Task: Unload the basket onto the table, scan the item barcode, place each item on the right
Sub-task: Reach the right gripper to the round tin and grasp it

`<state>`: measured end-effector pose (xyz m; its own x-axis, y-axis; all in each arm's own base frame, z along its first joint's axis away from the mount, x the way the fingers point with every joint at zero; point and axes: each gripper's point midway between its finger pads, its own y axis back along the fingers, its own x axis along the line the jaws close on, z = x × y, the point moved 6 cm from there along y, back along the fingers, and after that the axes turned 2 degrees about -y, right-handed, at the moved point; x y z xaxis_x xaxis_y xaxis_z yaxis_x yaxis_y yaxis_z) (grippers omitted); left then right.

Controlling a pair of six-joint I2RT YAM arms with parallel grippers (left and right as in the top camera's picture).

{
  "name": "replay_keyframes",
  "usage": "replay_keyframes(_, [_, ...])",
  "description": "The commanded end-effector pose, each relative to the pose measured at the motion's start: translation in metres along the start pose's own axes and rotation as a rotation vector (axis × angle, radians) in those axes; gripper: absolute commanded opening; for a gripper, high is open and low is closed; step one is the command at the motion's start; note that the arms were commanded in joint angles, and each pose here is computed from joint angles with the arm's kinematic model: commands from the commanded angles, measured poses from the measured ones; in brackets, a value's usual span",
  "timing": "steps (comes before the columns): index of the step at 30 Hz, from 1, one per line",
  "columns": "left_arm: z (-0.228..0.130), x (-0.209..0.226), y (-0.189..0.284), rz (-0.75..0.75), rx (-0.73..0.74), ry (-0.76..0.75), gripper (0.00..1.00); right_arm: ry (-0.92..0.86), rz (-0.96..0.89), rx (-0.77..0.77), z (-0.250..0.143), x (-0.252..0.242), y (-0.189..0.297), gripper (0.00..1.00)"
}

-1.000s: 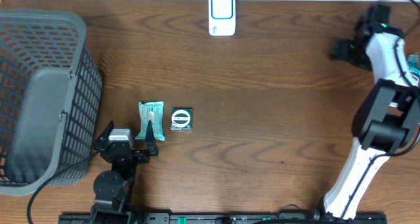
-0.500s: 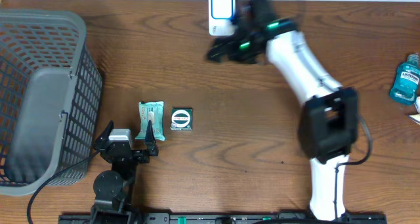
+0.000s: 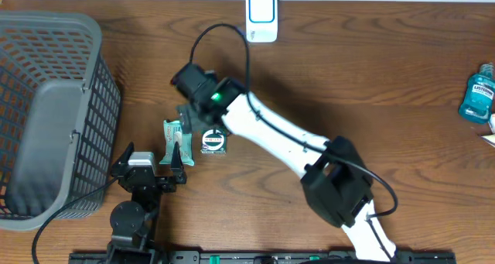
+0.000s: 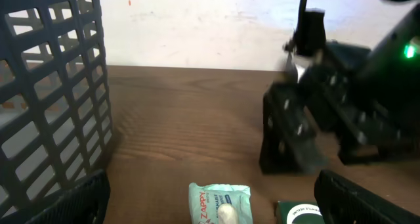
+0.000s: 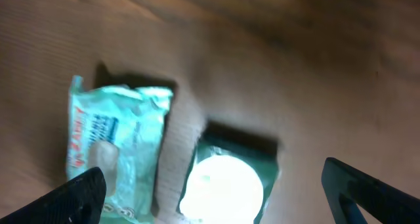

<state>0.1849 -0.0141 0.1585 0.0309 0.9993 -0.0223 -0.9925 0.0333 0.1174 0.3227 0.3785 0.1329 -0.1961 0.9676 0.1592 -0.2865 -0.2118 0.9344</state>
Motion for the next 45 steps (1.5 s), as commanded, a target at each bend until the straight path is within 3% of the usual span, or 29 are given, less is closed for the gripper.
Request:
replay_keyframes(1, [-0.015, 0.002, -0.001, 0.015, 0.053, -0.008, 0.98, -0.138, -0.159, -0.010, -0.007, -0.018, -0.028, 0.99])
replay_keyframes(12, [-0.015, 0.002, -0.001, 0.014, 0.053, -0.008, 0.98, -0.115, -0.180, 0.158, -0.038, -0.023, -0.075, 0.99])
replay_keyframes(23, [-0.015, 0.002, -0.001, 0.014, 0.053, -0.008, 0.98, -0.015, -0.239, 0.296, -0.059, -0.038, -0.075, 0.60])
replay_keyframes(31, [-0.015, 0.002, -0.001, 0.014, 0.053, -0.008, 0.98, 0.037, -0.266, 0.369, -0.054, -0.064, -0.071, 0.50])
replay_keyframes(38, [-0.015, 0.002, -0.001, 0.014, 0.053, -0.008, 0.98, -0.044, -0.108, 0.558, -0.042, -0.103, -0.065, 0.41])
replay_keyframes(45, [-0.015, 0.002, -0.001, 0.015, 0.053, -0.008, 0.98, -0.174, -0.091, 0.687, -0.028, -0.173, -0.050, 0.37])
